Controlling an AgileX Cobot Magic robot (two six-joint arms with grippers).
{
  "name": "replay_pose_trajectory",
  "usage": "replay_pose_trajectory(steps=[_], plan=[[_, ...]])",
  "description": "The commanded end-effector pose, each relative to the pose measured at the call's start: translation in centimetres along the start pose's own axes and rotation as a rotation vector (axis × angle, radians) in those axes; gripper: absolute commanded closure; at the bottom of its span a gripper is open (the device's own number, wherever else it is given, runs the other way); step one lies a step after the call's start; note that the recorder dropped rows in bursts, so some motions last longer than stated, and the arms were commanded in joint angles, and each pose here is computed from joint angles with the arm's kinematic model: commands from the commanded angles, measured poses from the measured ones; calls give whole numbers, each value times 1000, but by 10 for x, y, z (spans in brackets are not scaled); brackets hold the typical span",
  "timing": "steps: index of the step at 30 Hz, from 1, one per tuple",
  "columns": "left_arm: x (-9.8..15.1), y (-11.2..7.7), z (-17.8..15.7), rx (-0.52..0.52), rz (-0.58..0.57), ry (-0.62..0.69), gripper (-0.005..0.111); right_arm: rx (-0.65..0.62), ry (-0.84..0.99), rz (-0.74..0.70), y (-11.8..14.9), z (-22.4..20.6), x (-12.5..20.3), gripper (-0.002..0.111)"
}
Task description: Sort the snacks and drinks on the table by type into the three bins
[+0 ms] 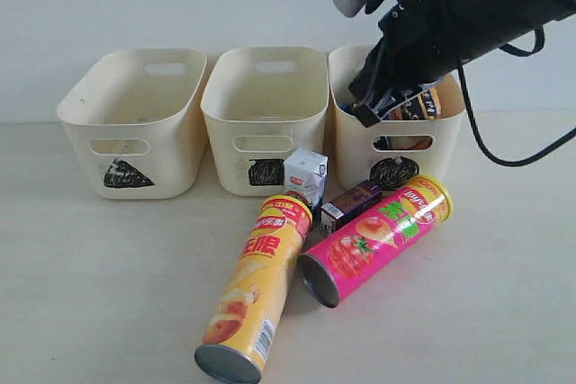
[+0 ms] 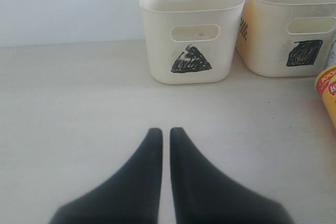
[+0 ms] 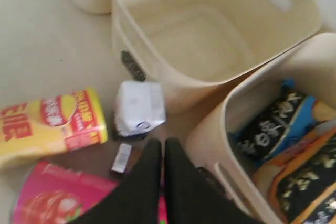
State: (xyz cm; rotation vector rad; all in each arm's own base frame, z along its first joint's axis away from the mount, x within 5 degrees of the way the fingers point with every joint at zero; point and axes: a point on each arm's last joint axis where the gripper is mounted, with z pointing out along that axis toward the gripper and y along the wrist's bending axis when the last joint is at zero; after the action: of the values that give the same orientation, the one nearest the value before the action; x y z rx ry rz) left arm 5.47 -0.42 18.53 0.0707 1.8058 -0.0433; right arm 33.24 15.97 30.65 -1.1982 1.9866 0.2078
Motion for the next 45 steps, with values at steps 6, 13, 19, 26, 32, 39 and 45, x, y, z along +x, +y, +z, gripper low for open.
replay_pose_trajectory(steps=[6,13,19,26,32,39,45], plan=[[0,0,0,-1,-6,-11,102,-86,376,96,2,-29,13,108],[0,0,0,-1,-6,-11,102,87,586,479,-45,-58,60,108],[0,0,0,-1,-6,-11,102,217,545,767,-77,-92,95,108],[0,0,0,-1,-6,-11,102,482,327,829,-73,-153,118,108],[0,0,0,-1,-6,-11,102,676,175,771,-34,-205,122,108],[0,0,0,-1,-6,-11,102,814,-77,695,22,-233,125,108],[0,0,0,-1,-6,-11,102,928,-251,590,65,-242,140,108]])
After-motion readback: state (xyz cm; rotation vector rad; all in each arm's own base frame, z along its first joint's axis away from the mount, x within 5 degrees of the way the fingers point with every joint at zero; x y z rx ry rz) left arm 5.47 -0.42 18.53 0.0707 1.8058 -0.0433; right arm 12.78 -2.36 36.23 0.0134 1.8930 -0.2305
